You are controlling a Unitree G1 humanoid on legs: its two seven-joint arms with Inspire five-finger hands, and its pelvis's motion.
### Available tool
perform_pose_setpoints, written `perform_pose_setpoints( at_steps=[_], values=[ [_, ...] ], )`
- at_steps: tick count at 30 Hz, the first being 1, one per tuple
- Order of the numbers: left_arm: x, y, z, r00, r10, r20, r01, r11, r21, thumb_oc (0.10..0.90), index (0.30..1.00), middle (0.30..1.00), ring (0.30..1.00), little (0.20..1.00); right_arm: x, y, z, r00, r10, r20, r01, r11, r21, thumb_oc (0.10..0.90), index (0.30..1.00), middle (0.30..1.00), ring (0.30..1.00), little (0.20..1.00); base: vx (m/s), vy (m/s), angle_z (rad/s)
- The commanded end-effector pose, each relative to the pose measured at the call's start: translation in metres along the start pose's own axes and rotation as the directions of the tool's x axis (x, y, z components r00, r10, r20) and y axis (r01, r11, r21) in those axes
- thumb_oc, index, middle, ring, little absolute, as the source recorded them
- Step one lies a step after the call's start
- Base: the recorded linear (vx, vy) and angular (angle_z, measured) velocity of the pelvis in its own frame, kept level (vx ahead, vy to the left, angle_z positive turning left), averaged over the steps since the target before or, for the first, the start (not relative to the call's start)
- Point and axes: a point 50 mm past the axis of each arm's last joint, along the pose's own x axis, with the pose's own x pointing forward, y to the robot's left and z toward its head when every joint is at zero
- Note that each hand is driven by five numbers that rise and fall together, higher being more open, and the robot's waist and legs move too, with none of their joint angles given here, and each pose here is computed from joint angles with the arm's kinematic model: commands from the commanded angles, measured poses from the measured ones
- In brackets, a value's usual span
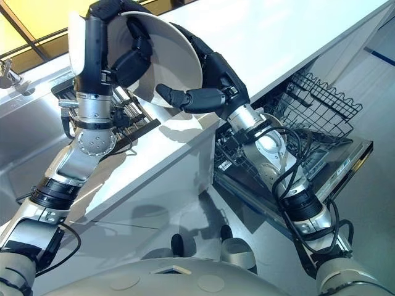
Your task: Pick up plates and place into dishwasher.
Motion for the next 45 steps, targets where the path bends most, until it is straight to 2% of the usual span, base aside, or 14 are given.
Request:
perform_pose_setpoints(
  at_steps=[1, 3, 4, 5, 16, 18, 19, 20, 21, 23, 27, 33, 37, 45],
  values=[
    [0.035, 0.000, 0.041, 0.970, 0.066, 0.235, -0.041, 0.993, -0.109, 0.100, 0.300, 0.300, 0.300, 0.200, 0.025, 0.025, 0.035, 0.974, 0.091, 0.206, -0.105, 0.993, 0.060, 0.800, 0.900, 0.900, 0.900, 0.900, 0.00, 0.000, 0.00],
    [0.032, -0.005, 0.043, 0.969, 0.047, 0.241, -0.017, 0.992, -0.123, 0.100, 0.300, 0.300, 0.300, 0.200, 0.026, 0.024, 0.032, 0.978, 0.076, 0.193, -0.089, 0.994, 0.061, 0.800, 0.900, 0.900, 0.900, 0.900, 0.00, 0.000, 0.00],
    [0.030, -0.007, 0.045, 0.968, 0.037, 0.248, -0.002, 0.990, -0.141, 0.100, 0.300, 0.300, 0.300, 0.200, 0.026, 0.024, 0.029, 0.983, 0.063, 0.172, -0.076, 0.995, 0.066, 0.377, 0.538, 0.538, 0.538, 0.477, 0.00, 0.000, 0.00],
    [0.029, -0.008, 0.047, 0.967, 0.033, 0.254, 0.005, 0.989, -0.151, 0.100, 0.300, 0.300, 0.300, 0.200, 0.026, 0.023, 0.027, 0.986, 0.055, 0.161, -0.068, 0.995, 0.079, 0.100, 0.300, 0.300, 0.300, 0.200, 0.03, 0.001, 0.00],
    [0.022, -0.019, 0.058, 0.967, -0.106, 0.231, 0.196, 0.891, -0.410, 0.100, 0.300, 0.300, 0.300, 0.200, 0.025, 0.014, 0.029, 0.974, -0.073, 0.214, 0.052, 0.993, 0.103, 0.100, 0.300, 0.300, 0.300, 0.200, 0.00, -0.001, 0.00],
    [0.019, -0.021, 0.055, 0.966, -0.164, 0.202, 0.250, 0.799, -0.546, 0.424, 0.578, 0.578, 0.578, 0.524, 0.026, 0.010, 0.034, 0.967, -0.106, 0.233, 0.082, 0.991, 0.110, 0.100, 0.300, 0.300, 0.300, 0.200, 0.00, 0.000, 0.00],
    [0.017, -0.024, 0.055, 0.963, -0.188, 0.191, 0.267, 0.750, -0.606, 0.712, 0.825, 0.825, 0.825, 0.812, 0.025, 0.008, 0.035, 0.961, -0.130, 0.244, 0.105, 0.988, 0.111, 0.100, 0.300, 0.300, 0.300, 0.200, 0.00, 0.000, 0.00],
    [0.017, -0.026, 0.054, 0.962, -0.203, 0.183, 0.273, 0.716, -0.643, 0.800, 0.900, 0.900, 0.900, 0.900, 0.025, 0.006, 0.036, 0.957, -0.144, 0.251, 0.119, 0.987, 0.112, 0.100, 0.300, 0.300, 0.300, 0.200, 0.00, 0.000, 0.00],
    [0.017, -0.026, 0.053, 0.961, -0.209, 0.183, 0.278, 0.704, -0.653, 0.800, 0.900, 0.900, 0.900, 0.900, 0.026, 0.006, 0.036, 0.957, -0.146, 0.250, 0.121, 0.986, 0.113, 0.100, 0.300, 0.300, 0.300, 0.200, 0.00, 0.000, 0.00],
    [0.015, -0.032, 0.049, 0.956, -0.259, 0.139, 0.267, 0.565, -0.781, 0.800, 0.900, 0.900, 0.900, 0.900, 0.025, -0.003, 0.041, 0.934, -0.213, 0.287, 0.184, 0.975, 0.125, 0.100, 0.300, 0.300, 0.300, 0.200, 0.00, 0.000, 0.00],
    [0.014, -0.028, 0.036, 0.954, -0.291, 0.071, 0.217, 0.506, -0.835, 0.800, 0.900, 0.900, 0.900, 0.900, 0.019, -0.021, 0.053, 0.875, -0.327, 0.357, 0.289, 0.945, 0.156, 0.100, 0.300, 0.300, 0.300, 0.200, 0.00, 0.000, 0.00],
    [0.008, 0.006, 0.000, 0.962, -0.247, -0.116, 0.088, 0.681, -0.727, 0.800, 0.900, 0.900, 0.900, 0.900, -0.004, -0.054, 0.073, 0.740, -0.485, 0.465, 0.477, 0.867, 0.146, 0.100, 0.300, 0.300, 0.300, 0.200, 0.00, 0.000, 0.00],
    [0.000, 0.042, -0.029, 0.959, -0.120, -0.256, -0.064, 0.789, -0.611, 0.800, 0.900, 0.900, 0.900, 0.900, -0.027, -0.075, 0.084, 0.636, -0.540, 0.551, 0.627, 0.778, 0.038, 0.100, 0.300, 0.300, 0.300, 0.200, 0.00, 0.000, 0.00],
    [-0.038, 0.100, -0.052, 0.919, 0.164, -0.358, -0.277, 0.915, -0.294, 0.800, 0.900, 0.900, 0.900, 0.900, -0.100, -0.116, 0.064, 0.490, -0.680, 0.546, 0.857, 0.491, -0.157, 0.100, 0.300, 0.300, 0.300, 0.200, 0.00, -0.001, -0.01]
  ],
)
